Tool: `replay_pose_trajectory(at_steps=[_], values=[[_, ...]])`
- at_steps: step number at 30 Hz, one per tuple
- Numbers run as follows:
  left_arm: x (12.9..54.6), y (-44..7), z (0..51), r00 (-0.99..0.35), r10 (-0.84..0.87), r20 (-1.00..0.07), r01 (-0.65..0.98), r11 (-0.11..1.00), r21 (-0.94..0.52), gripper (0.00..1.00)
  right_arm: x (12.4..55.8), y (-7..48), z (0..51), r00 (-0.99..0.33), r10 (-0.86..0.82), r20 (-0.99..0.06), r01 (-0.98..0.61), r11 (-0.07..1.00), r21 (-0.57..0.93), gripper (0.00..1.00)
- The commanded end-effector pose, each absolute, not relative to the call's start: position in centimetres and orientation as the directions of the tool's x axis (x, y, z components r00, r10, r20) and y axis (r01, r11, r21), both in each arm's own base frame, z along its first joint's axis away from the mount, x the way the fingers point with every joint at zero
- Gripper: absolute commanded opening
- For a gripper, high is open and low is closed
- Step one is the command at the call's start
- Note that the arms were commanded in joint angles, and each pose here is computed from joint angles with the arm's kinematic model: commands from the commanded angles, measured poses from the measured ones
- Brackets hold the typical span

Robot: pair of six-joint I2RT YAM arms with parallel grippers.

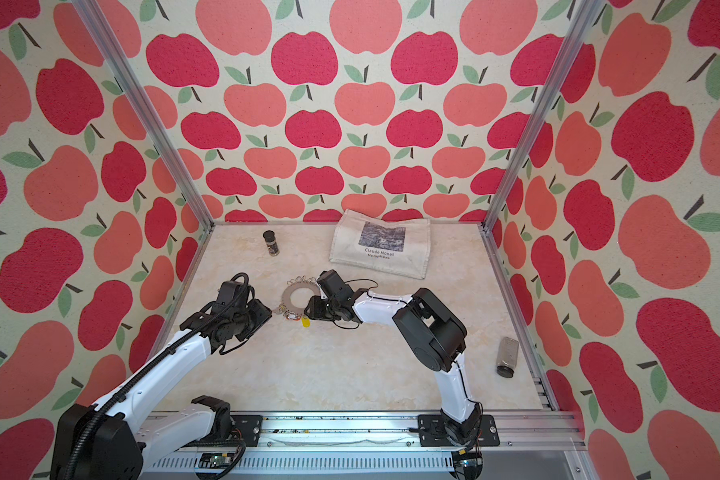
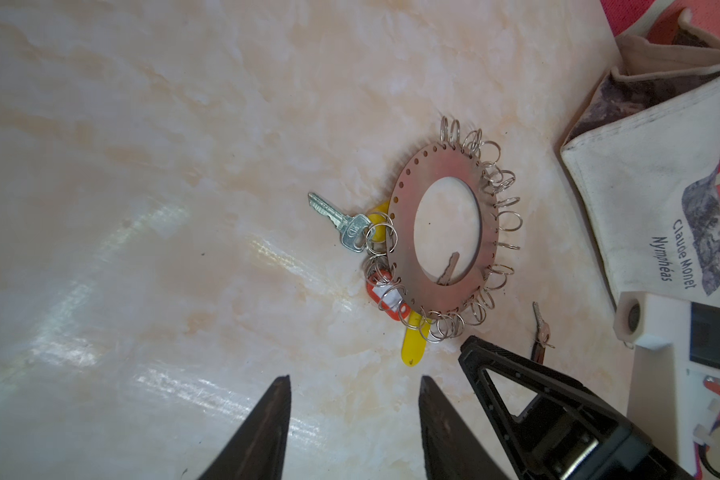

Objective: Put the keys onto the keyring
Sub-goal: 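Lower the right gripper onto the plate edge near the yellow tag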

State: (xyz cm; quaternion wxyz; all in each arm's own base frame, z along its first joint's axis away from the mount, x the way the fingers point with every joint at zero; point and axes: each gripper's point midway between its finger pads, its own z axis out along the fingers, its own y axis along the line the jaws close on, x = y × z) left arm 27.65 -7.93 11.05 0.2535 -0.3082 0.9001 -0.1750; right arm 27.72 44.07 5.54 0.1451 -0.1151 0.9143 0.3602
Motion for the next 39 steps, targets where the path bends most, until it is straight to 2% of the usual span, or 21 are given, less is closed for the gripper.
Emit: replay_pose_trajectory(at_steps=[1,8,26,39], values=[[27.3,-7.8,10.9,-0.69,-0.632,-0.352,-0.456,0.758,-0.466,0.52,28.1,43.8,5.0,-0.926,-0.124,-0.356,-0.324,0.745,0.583,0.42],[27.6,-7.8,11.1,-0.688,-0.634,-0.353,-0.455,0.756,-0.47,0.52,28.3,44.3,5.3,-0.919,-0.14,-0.368,-0.348,0.727,0.592,0.42],[27.6,-7.9,10.9,-0.69,-0.634,-0.35,-0.456,0.756,-0.469,0.52,28.4,44.0,3.3,-0.928,-0.178,-0.328,-0.339,0.769,0.542,0.38],[27.5,-7.7,10.8,-0.683,-0.64,-0.351,-0.462,0.751,-0.472,0.51,28.0,43.6,2.3,-0.948,-0.128,-0.291,-0.28,0.769,0.574,0.28]])
